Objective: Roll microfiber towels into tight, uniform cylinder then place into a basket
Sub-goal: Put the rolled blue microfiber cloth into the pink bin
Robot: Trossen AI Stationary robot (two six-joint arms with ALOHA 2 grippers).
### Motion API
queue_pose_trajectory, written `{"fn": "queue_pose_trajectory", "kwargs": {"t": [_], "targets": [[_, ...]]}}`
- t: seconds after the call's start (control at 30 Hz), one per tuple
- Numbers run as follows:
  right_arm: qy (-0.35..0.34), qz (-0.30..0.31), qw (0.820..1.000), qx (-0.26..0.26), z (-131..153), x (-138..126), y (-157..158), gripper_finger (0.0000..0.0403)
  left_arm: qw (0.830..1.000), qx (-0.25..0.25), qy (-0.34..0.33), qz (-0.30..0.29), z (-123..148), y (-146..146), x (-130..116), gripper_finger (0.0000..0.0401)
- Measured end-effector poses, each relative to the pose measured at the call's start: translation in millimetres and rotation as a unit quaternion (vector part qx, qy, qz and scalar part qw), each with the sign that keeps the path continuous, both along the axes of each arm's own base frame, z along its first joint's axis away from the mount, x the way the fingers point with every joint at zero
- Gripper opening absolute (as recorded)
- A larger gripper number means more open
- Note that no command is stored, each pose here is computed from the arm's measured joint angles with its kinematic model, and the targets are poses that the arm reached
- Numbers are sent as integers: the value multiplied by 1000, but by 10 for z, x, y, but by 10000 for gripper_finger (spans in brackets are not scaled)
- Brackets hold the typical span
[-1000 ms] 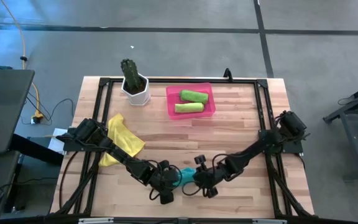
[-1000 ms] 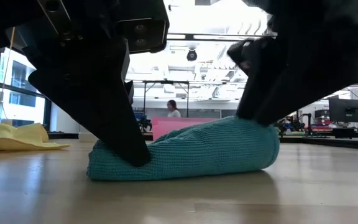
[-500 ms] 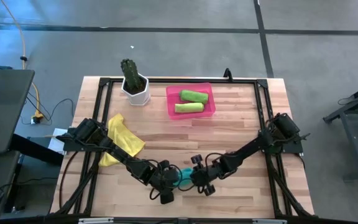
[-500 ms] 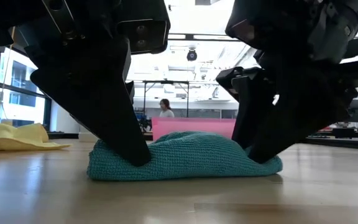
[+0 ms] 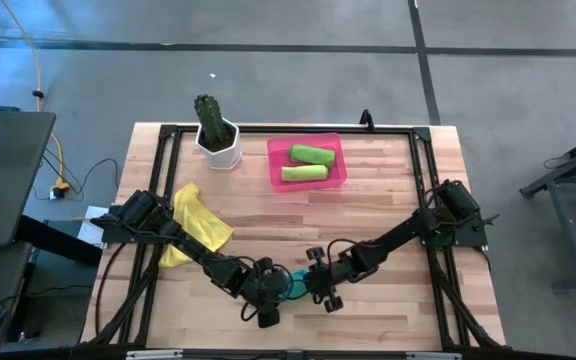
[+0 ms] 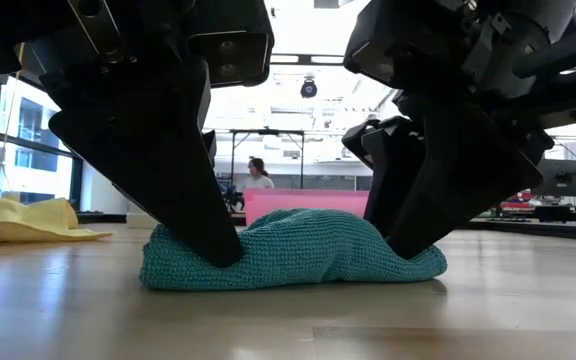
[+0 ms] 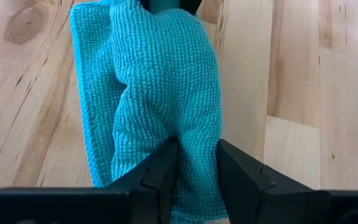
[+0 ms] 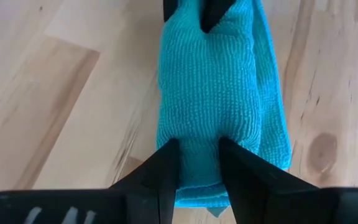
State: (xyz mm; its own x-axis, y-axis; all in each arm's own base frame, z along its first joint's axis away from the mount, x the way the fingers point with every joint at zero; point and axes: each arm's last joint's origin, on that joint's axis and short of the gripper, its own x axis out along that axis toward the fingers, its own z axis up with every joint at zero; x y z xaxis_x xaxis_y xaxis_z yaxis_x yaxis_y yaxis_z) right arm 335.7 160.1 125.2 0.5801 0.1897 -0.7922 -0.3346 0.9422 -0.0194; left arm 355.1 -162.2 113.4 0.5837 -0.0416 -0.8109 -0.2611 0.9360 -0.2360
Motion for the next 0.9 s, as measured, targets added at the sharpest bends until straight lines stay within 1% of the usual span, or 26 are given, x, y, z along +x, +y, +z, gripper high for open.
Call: {"fn": "queue_pose_trajectory", "kwargs": {"t": [0.13,0.23,0.33,0.43,0.57,0.67,0.77,0.9], "targets": [[2,-16,1000,9,0,0,0,100,1000,0,0,0,0,0,0,99],[2,-7,1000,8,1,0,2,99,1000,0,0,0,0,0,0,99],[9,3,1000,24,9,1,18,118,1000,0,0,0,0,0,0,99],[15,13,999,43,23,9,34,150,1000,0,0,0,0,0,0,99],[16,39,999,25,19,-8,55,193,1000,-3,1,1,0,-1,0,99],[13,36,999,7,-16,-2,56,212,1000,-15,5,3,-1,2,2,99],[13,41,999,0,-60,12,60,217,1000,-29,4,3,6,-7,9,99],[12,33,999,-18,-103,15,58,212,999,-42,0,-4,16,-19,21,99]]}}
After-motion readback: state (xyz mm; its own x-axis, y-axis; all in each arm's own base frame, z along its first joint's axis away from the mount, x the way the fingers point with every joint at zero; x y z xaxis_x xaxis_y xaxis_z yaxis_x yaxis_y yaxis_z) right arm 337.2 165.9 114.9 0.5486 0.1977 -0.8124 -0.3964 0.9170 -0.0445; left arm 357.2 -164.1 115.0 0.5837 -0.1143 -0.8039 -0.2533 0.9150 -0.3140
